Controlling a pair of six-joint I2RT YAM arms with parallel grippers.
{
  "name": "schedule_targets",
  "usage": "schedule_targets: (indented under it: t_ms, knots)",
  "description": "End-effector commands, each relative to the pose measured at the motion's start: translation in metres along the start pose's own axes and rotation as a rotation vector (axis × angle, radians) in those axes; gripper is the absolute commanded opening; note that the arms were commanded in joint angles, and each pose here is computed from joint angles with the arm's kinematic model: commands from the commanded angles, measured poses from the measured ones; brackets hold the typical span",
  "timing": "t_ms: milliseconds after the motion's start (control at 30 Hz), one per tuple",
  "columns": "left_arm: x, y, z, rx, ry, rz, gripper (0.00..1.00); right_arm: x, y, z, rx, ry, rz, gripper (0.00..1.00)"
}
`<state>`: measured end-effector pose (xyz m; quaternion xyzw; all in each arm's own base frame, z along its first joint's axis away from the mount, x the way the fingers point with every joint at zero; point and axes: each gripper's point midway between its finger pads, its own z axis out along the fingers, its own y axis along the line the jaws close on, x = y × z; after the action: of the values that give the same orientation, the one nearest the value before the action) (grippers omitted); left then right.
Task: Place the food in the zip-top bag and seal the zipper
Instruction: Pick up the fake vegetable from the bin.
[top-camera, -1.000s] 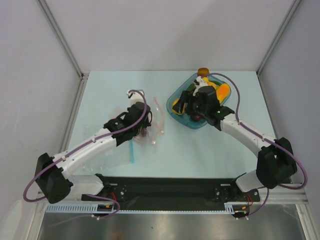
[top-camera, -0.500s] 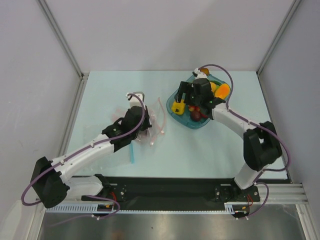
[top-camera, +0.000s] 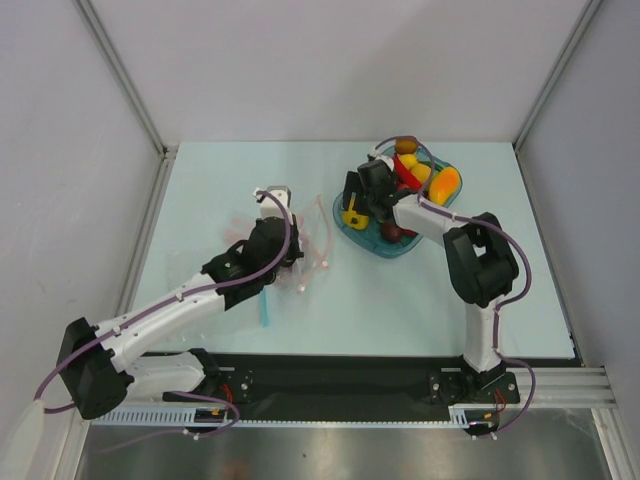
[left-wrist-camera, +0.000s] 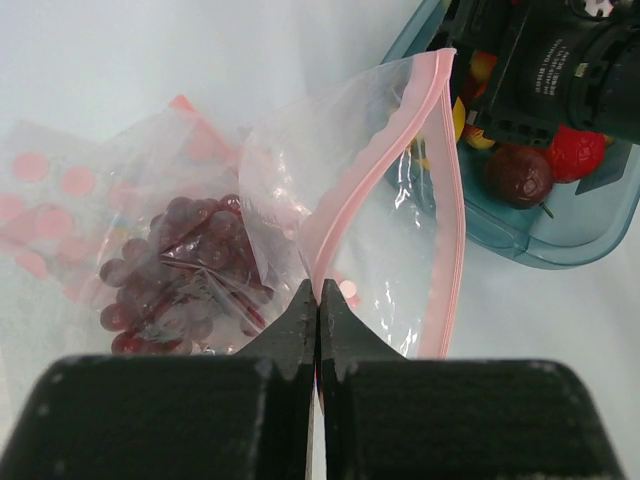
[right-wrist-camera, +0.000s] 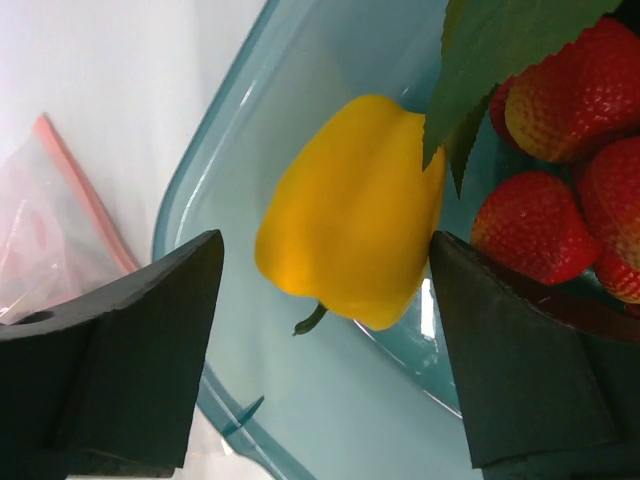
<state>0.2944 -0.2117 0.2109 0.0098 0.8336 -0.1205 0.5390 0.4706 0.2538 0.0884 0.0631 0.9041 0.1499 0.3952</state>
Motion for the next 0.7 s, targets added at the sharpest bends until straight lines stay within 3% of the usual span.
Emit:
schedule_targets:
  t_ms: [0,133,267,533,667]
  knots:
    - [-0.021,-0.004,-0.006,0.000,-0.058,-0.006,0.00,-0.010,0.001,0.009,0.039,-0.029,0.030,0.85]
    - [-0.019,-0.007,-0.006,0.001,-0.047,0.007,0.00,-0.004,0.000,0.011,0.044,-0.005,0.030,0.69]
    - [-0.019,-0.007,-0.007,-0.006,-0.050,0.015,0.00,-0.017,0.007,-0.013,0.006,-0.026,0.018,0.51]
    - [-0.019,-0.010,-0.008,-0.002,-0.051,0.025,0.00,-0.042,0.018,-0.091,-0.128,-0.121,-0.004,0.48]
    - [-0.017,-0.012,-0.005,0.004,-0.045,0.030,0.00,-0.020,0.019,-0.127,-0.243,-0.131,-0.011,0.47]
